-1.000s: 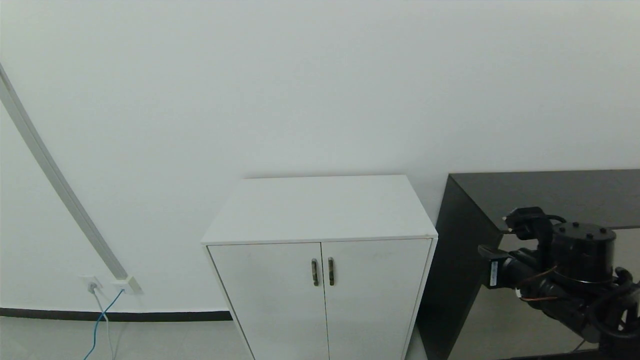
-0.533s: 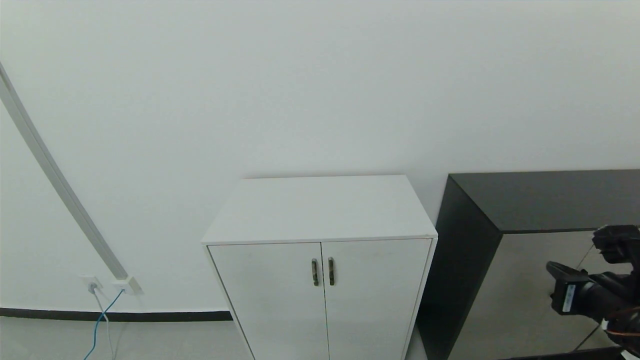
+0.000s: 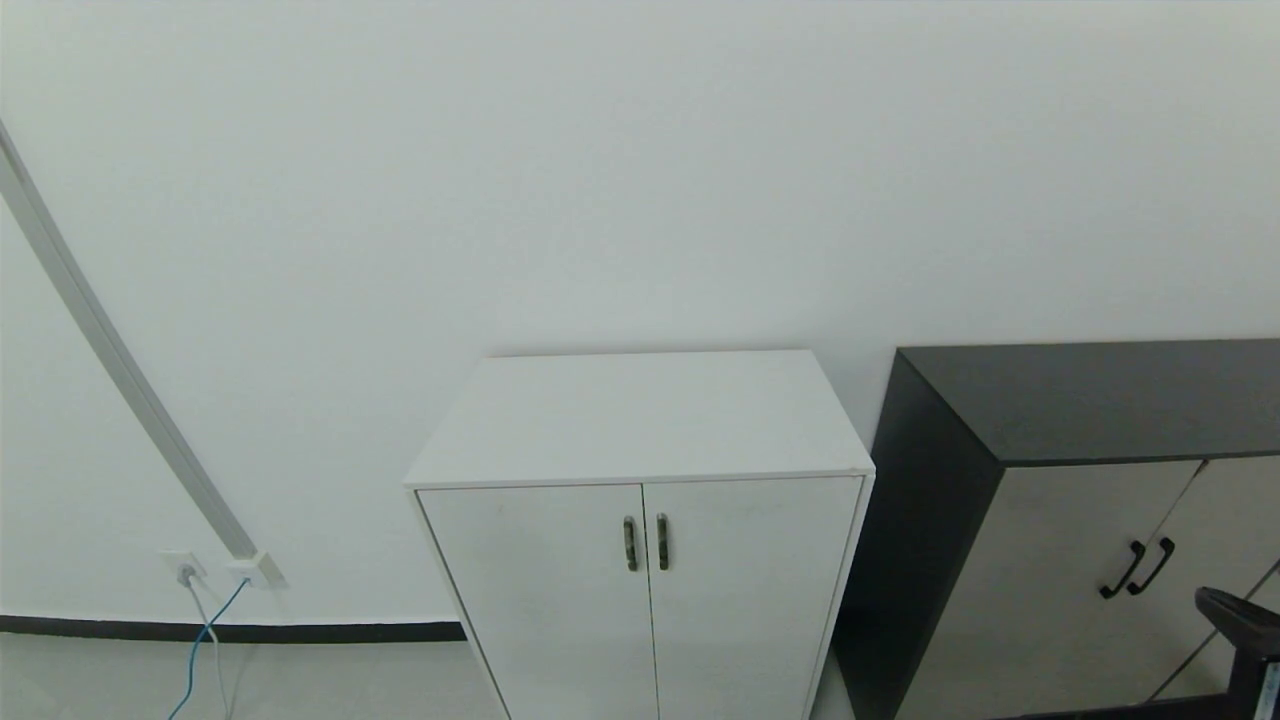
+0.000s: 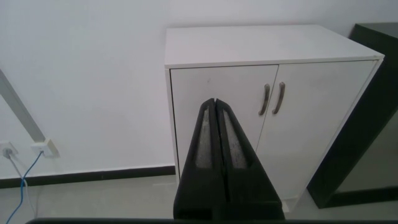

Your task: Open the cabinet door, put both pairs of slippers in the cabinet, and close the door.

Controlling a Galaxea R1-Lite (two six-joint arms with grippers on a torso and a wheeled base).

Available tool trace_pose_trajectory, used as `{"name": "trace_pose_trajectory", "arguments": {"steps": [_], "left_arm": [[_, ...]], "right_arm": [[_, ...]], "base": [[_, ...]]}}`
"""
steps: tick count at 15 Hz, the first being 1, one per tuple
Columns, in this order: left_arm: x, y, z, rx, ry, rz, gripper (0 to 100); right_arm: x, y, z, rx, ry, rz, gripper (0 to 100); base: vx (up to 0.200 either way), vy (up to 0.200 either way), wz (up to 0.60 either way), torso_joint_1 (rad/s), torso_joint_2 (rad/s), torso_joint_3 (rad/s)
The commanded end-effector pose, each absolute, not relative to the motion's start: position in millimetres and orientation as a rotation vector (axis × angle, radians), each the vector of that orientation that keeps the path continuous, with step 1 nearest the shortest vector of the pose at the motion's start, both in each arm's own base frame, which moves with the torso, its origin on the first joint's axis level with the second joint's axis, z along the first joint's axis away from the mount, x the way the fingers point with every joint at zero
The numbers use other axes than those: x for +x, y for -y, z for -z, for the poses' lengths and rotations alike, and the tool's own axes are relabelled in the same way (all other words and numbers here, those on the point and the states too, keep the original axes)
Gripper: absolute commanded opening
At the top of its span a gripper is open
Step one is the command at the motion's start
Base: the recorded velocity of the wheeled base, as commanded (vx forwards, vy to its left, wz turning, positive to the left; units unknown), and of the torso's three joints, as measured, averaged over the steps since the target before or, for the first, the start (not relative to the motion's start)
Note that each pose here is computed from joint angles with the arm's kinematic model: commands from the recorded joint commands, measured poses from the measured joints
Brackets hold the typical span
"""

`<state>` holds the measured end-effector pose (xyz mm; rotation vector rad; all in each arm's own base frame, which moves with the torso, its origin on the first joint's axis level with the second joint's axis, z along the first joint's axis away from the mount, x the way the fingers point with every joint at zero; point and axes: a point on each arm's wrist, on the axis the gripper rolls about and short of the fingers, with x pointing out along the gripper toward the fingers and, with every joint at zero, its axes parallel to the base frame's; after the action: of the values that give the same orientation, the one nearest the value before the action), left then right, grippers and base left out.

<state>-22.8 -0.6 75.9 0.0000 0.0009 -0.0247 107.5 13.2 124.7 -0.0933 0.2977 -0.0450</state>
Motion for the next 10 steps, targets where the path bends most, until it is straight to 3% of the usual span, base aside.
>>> {"name": "trace_pose_trajectory", "arguments": {"steps": [1, 10], "left_arm": [[-23, 1, -76, 0.0, -0.002, 0.025, 0], [-23, 1, -76, 0.0, 0.0, 0.026, 0]], "right_arm": [[79, -10, -136, -0.07, -0.209, -0.019, 0], [18, -5, -103, -0.052, -0.307, -0.249, 0]], "base": [[0.0, 0.0, 0.0, 0.0, 0.0, 0.0], [0.0, 0.0, 0.0, 0.0, 0.0, 0.0]]}}
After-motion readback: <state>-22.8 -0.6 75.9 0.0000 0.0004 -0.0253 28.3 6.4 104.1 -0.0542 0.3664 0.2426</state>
